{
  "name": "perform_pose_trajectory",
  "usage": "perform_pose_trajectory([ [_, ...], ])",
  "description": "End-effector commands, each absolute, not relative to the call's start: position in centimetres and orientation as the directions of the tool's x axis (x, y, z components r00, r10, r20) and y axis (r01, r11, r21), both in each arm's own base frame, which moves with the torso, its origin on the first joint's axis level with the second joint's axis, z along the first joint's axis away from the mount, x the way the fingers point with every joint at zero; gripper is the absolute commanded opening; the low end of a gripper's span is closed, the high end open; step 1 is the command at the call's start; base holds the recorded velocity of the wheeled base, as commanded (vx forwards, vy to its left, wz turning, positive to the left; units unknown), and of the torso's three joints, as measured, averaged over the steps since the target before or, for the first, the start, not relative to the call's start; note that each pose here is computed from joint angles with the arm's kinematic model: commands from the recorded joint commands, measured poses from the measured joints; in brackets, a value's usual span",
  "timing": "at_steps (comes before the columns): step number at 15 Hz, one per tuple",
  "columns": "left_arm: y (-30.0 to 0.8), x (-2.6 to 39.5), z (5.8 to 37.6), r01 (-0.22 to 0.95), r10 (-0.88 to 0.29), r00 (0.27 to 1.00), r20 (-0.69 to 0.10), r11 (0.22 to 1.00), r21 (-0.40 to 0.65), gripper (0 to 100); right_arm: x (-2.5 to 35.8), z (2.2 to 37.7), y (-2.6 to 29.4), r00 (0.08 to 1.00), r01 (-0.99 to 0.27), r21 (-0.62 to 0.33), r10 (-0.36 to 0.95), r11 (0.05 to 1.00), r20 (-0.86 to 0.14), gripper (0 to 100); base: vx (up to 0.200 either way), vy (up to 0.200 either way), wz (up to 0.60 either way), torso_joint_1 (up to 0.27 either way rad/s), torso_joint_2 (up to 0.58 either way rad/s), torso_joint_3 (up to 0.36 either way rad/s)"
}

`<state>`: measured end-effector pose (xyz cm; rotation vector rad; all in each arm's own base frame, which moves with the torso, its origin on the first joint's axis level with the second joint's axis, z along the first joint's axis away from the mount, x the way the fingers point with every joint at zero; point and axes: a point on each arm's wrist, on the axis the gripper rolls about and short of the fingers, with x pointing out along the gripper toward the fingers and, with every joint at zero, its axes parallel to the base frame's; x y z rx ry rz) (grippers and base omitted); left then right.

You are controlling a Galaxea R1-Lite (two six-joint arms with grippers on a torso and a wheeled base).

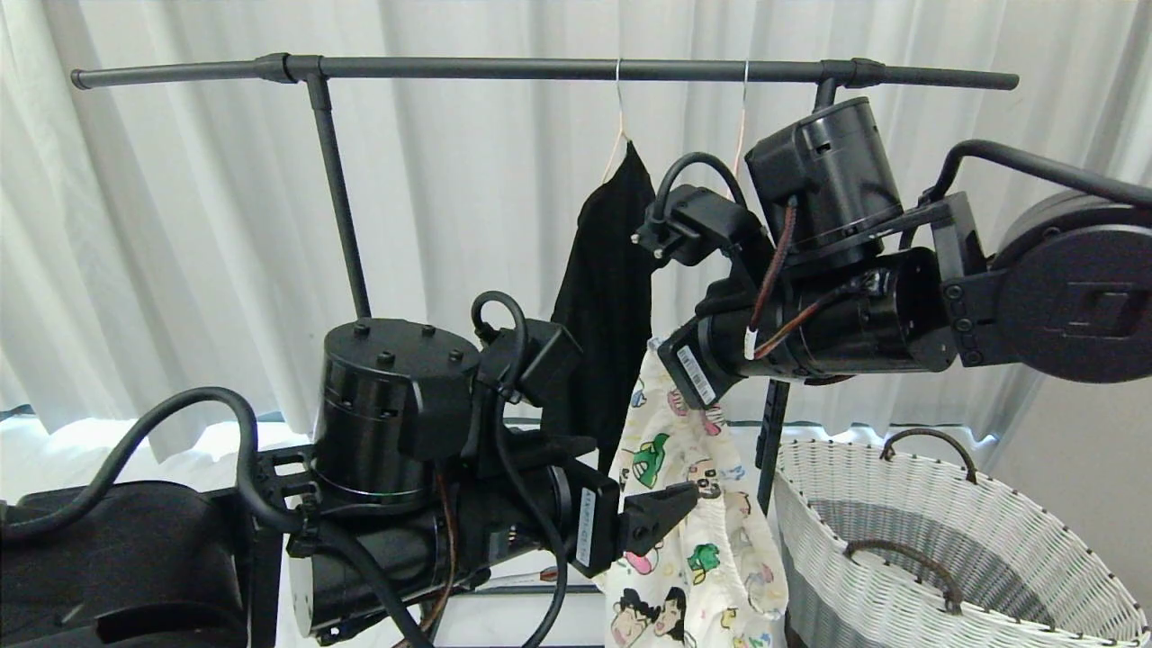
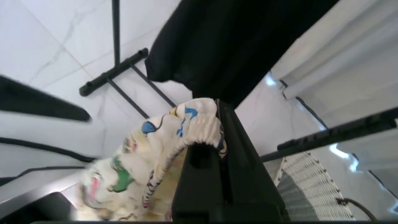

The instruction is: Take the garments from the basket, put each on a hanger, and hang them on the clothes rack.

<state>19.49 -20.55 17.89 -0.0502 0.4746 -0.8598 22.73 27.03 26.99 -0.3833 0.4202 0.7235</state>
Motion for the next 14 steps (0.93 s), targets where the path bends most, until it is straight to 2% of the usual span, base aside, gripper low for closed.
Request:
perform_pose_trajectory([
  [1,-21.2,20.0,17.4,0.718,-0.741,0.559,-0.373,0.657,-0.23,100,23.2,26.6,28.0,0.67,-0.705,-0.191,0.553,0.683,-0.495,0,0.0,0.0,0.0,0.0,0.0,0.0],
  [5,-22.1,21.7,16.6,0.661,-0.711,0.594,-0.376,0.698,-0.275,100,23.5,26.6,28.2,0.671,-0.704,-0.191,0.553,0.684,-0.494,0,0.0,0.0,0.0,0.0,0.0,0.0],
  [8,-23.1,23.3,14.5,0.537,-0.583,0.689,-0.43,0.81,-0.237,100,23.4,26.7,28.1,0.672,-0.703,-0.191,0.554,0.685,-0.491,0,0.0,0.0,0.0,0.0,0.0,0.0],
  [9,-23.0,23.3,13.2,0.505,-0.541,0.699,-0.468,0.837,-0.211,100,23.5,26.7,28.1,0.674,-0.702,-0.191,0.554,0.686,-0.49,0,0.0,0.0,0.0,0.0,0.0,0.0],
  [12,-21.9,22.6,11.3,0.481,-0.499,0.681,-0.536,0.857,-0.187,100,23.3,27.0,27.9,0.676,-0.701,-0.19,0.556,0.687,-0.483,0,0.0,0.0,0.0,0.0,0.0,0.0],
  [13,-20.8,21.7,9.7,0.464,-0.462,0.66,-0.593,0.871,-0.162,100,23.2,27.4,27.7,0.68,-0.699,-0.189,0.559,0.69,-0.475,0,0.0,0.0,0.0,0.0,0.0,0.0],
  [14,-20.2,21.1,9.1,0.463,-0.449,0.645,-0.618,0.873,-0.152,100,23.2,27.5,27.5,0.681,-0.697,-0.189,0.557,0.692,-0.475,0,0.0,0.0,0.0,0.0,0.0,0.0],
])
